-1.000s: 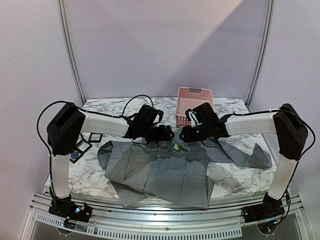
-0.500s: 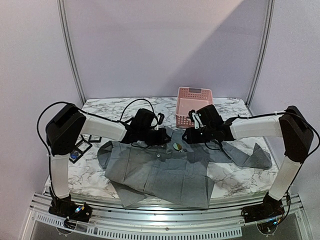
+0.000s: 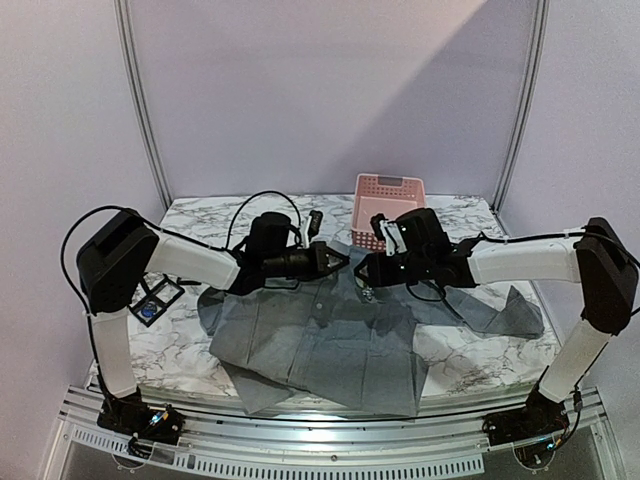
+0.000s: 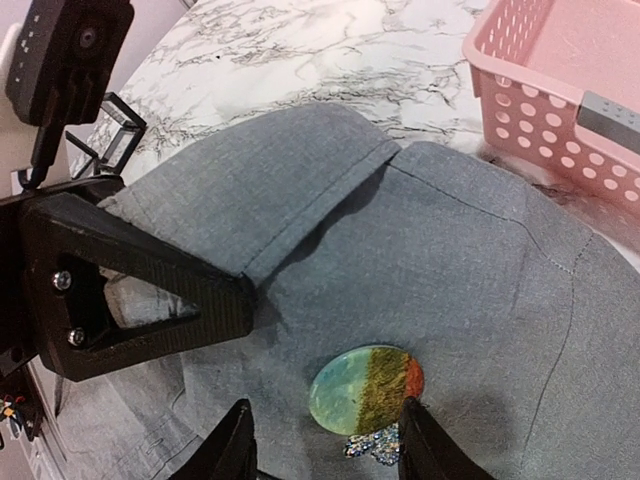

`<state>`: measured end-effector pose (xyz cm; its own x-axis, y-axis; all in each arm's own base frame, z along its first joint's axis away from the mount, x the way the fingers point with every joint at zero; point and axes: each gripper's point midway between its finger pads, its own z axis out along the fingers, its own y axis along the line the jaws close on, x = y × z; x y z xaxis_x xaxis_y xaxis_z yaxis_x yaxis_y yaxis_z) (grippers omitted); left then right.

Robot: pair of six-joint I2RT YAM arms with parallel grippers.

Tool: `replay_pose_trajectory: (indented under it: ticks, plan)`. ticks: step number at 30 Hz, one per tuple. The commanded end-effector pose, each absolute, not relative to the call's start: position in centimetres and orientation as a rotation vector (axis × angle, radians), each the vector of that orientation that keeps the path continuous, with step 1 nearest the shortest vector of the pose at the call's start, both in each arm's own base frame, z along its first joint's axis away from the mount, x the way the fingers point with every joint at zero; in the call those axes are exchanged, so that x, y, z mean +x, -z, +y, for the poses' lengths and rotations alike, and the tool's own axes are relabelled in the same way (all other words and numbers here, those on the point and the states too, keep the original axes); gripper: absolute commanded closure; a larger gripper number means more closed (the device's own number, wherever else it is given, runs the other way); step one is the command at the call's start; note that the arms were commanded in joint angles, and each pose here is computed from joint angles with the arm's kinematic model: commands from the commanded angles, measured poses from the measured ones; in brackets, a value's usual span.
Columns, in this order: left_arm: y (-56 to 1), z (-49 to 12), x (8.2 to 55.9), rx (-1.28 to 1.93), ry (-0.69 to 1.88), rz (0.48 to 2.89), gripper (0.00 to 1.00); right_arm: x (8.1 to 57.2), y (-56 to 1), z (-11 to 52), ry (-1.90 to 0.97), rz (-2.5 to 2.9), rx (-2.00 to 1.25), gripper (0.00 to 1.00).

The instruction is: Remove the brooch from the garment

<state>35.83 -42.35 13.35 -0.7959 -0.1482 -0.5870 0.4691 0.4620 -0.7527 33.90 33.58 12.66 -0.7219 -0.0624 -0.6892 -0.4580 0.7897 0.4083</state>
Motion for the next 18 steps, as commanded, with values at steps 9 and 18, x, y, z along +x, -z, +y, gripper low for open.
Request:
replay_pose_trajectory:
  ticks: [9,18]
  plan:
    - [-16.5,-41.9,36.0,0.259,1.412,2.027,1.0,34.6,-11.6,34.7,-0.679,2.323,-0.386,0.58]
    - [-16.8,-41.8,35.8,0.266,1.411,2.023,1.0,35.3,-10.8,35.5,-0.586,2.334,-0.397,0.6]
